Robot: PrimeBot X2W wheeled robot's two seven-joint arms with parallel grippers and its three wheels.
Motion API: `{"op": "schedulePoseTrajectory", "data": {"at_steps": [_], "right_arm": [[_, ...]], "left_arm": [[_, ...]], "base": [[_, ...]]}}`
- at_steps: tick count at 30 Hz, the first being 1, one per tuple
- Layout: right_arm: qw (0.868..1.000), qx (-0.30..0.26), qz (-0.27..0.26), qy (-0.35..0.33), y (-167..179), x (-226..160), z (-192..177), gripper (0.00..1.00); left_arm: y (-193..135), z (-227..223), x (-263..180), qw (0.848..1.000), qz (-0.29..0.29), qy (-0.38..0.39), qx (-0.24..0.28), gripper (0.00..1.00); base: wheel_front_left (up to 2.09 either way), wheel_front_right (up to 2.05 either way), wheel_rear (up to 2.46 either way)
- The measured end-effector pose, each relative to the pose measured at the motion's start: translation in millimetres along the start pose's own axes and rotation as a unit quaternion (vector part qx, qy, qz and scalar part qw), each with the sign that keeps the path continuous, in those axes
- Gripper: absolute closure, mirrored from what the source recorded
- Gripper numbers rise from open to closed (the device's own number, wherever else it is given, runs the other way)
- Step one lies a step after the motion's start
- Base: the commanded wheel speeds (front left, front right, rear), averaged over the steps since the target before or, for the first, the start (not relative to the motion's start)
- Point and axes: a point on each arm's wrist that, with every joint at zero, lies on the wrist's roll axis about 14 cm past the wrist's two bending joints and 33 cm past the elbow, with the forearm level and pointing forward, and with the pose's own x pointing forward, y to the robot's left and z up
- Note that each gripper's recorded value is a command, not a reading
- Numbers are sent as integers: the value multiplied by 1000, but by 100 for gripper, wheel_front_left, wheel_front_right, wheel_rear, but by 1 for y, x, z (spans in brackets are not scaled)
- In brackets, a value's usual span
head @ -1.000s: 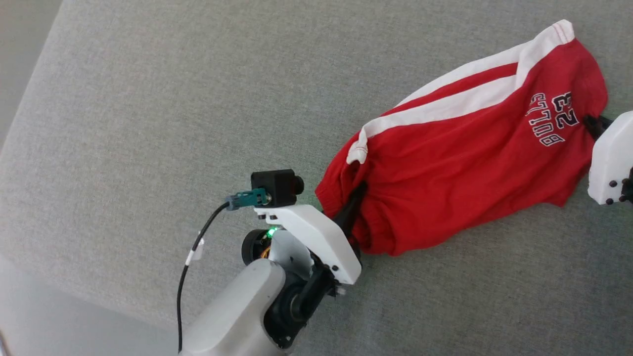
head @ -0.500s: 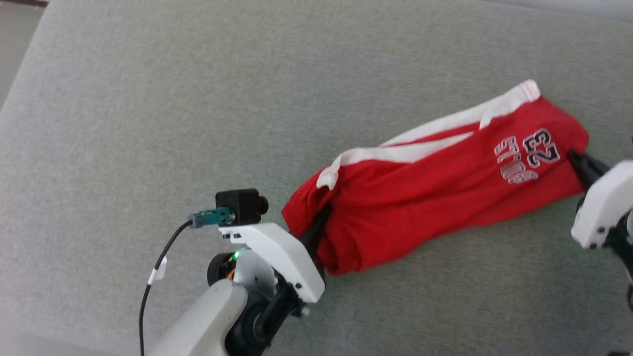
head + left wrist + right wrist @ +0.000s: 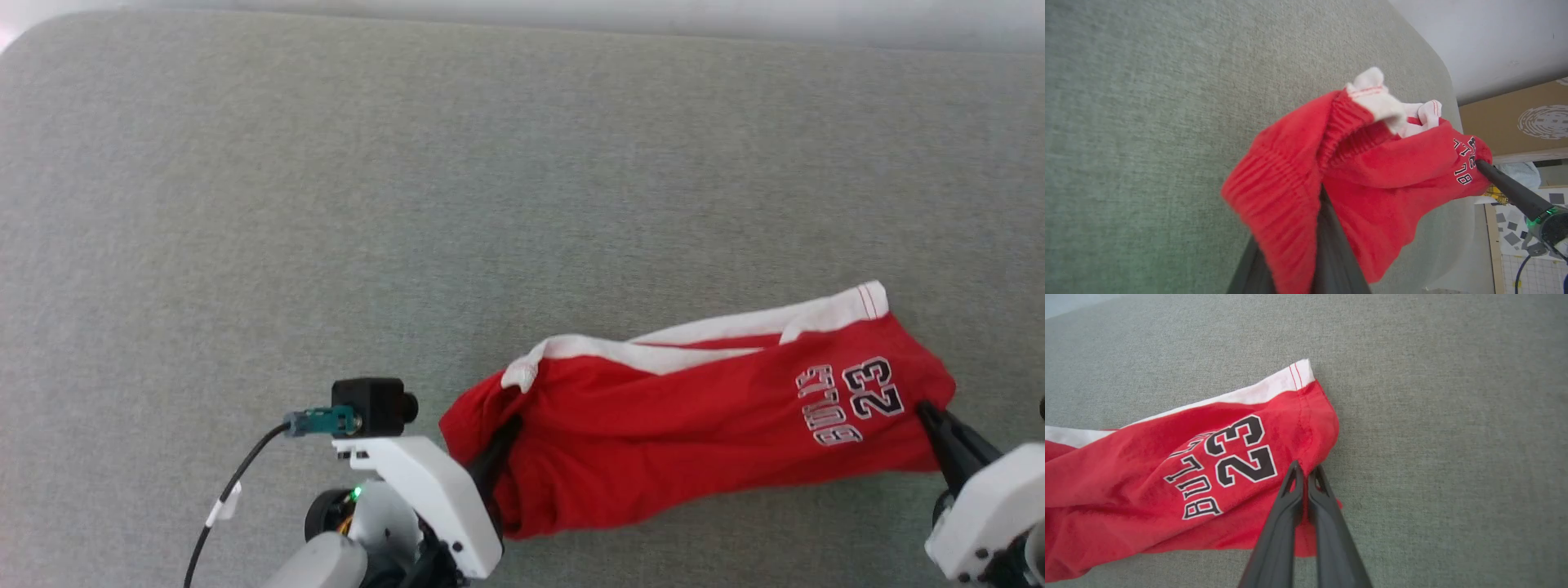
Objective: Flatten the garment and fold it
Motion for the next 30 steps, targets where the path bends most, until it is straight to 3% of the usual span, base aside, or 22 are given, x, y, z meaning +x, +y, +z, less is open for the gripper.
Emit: {"op": "schedulePoseTrajectory", "data": {"at_steps": [6, 15, 16, 17, 19, 20, 22, 23, 30], "right_arm": [[1000, 15, -19, 9, -12, -24, -16, 100], [997, 59, -4, 40, -7, -25, -54, 100], [997, 61, -3, 42, -7, -24, -57, 100], [997, 60, -4, 44, -7, -24, -60, 100], [997, 59, -7, 45, -8, -24, -63, 98], [997, 58, -8, 46, -8, -24, -64, 75], [998, 51, -11, 46, -9, -24, -66, 51], [998, 50, -12, 47, -9, -24, -67, 0], [999, 36, -1, 35, -1, -26, -59, 0]], "left_arm": [[-2, -15, -5, 999, -9, 36, -6, 100], [11, -34, 0, 997, 11, 69, -19, 100], [13, -36, 1, 997, 15, 70, -20, 87], [15, -37, 1, 997, 19, 70, -21, 65], [17, -39, 1, 997, 23, 69, -22, 5], [16, -39, 1, 997, 22, 67, -24, 0], [13, -36, 1, 998, 18, 57, -30, 0], [13, -35, 1, 998, 19, 50, -32, 0], [24, -22, -9, 998, 40, -5, -45, 0]], "base": [[0, 0, 0], [0, 0, 0], [0, 0, 0], [0, 0, 0], [0, 0, 0], [0, 0, 0], [0, 0, 0], [0, 0, 0], [0, 0, 0]]}}
